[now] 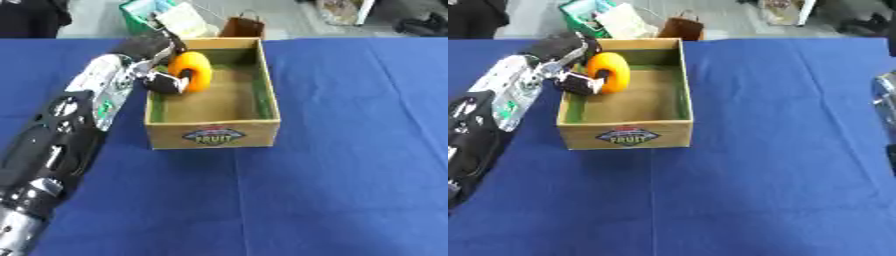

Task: Pick up objects on the table and place them in the box.

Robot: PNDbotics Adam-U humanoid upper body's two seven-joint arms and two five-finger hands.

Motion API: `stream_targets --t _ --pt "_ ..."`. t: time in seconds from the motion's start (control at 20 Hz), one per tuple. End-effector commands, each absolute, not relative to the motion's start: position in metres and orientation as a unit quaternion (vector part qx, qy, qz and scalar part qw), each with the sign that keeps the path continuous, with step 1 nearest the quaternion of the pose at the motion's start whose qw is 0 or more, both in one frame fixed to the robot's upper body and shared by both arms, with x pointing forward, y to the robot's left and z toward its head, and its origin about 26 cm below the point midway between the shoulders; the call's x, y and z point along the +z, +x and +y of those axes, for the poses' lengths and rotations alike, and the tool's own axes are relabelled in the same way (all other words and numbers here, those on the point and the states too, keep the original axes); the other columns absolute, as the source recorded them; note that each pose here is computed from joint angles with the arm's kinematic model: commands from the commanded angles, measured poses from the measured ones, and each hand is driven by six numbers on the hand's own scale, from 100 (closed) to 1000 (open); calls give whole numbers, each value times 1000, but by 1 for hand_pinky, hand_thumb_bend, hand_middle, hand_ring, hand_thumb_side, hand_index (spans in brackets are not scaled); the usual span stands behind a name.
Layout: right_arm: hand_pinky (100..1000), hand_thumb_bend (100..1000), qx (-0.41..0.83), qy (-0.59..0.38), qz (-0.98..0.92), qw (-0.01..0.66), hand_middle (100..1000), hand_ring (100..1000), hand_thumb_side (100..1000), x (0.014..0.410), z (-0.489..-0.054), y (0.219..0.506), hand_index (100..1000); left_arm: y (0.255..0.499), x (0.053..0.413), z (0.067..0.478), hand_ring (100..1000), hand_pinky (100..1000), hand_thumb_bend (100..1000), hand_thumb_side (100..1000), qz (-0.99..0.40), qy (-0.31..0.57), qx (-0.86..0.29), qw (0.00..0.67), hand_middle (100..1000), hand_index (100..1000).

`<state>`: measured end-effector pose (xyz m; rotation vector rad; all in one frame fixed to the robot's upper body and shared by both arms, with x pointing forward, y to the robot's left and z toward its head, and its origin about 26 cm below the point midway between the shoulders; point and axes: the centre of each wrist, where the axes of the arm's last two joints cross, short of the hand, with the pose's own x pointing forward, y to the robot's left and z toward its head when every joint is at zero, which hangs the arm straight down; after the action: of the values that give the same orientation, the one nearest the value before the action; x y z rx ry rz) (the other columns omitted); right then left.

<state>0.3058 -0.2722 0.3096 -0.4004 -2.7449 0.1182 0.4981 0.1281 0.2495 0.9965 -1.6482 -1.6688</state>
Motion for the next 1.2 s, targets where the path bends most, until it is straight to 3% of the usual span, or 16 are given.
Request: stream_targets --t 0.05,0.1,0.2,0.25,0.3,0.45,0.5,0.65,0.95,1.15,1.2 --pt "815 100 48 -139 -975 166 748 789 1000 319 -272 302 832 501 245 126 636 612 100 171 -587 373 -657 292 700 747" --pt "815 100 48 -138 -975 166 748 789 1000 319 -271 302 832 502 245 126 647 623 100 156 -576 375 -666 290 711 762" --pt "815 100 49 -136 -975 167 748 789 1000 319 -270 302 832 502 247 124 696 669 100 250 -559 378 -680 285 756 806" --pt "815 100 50 -136 -975 167 748 789 1000 319 -270 302 832 502 249 124 696 669 100 250 -552 380 -687 281 756 806" --pt "815 100 50 -136 -975 168 748 789 1000 319 -270 302 832 501 251 123 751 731 294 410 -545 382 -693 276 789 841" --pt "816 100 50 -135 -975 169 748 789 1000 319 -270 302 832 499 260 120 780 760 452 548 -532 392 -705 257 814 868" --pt "816 100 50 -135 -975 169 748 790 1000 318 -270 302 832 498 262 120 791 770 575 644 -532 395 -706 251 828 889" --pt "816 100 50 -135 -975 171 748 789 1000 318 -270 302 832 496 267 118 791 769 700 743 -541 402 -701 234 828 916" --pt "817 100 52 -135 -974 173 748 790 1000 317 -270 302 832 491 279 116 784 758 712 785 -595 418 -653 211 813 920" --pt "817 100 53 -136 -974 174 749 790 1000 317 -271 302 832 484 296 115 762 735 540 769 -652 424 -600 189 764 880" --pt "817 100 52 -136 -974 173 749 790 1000 317 -271 302 832 481 302 114 751 724 461 752 -669 424 -583 182 745 868"
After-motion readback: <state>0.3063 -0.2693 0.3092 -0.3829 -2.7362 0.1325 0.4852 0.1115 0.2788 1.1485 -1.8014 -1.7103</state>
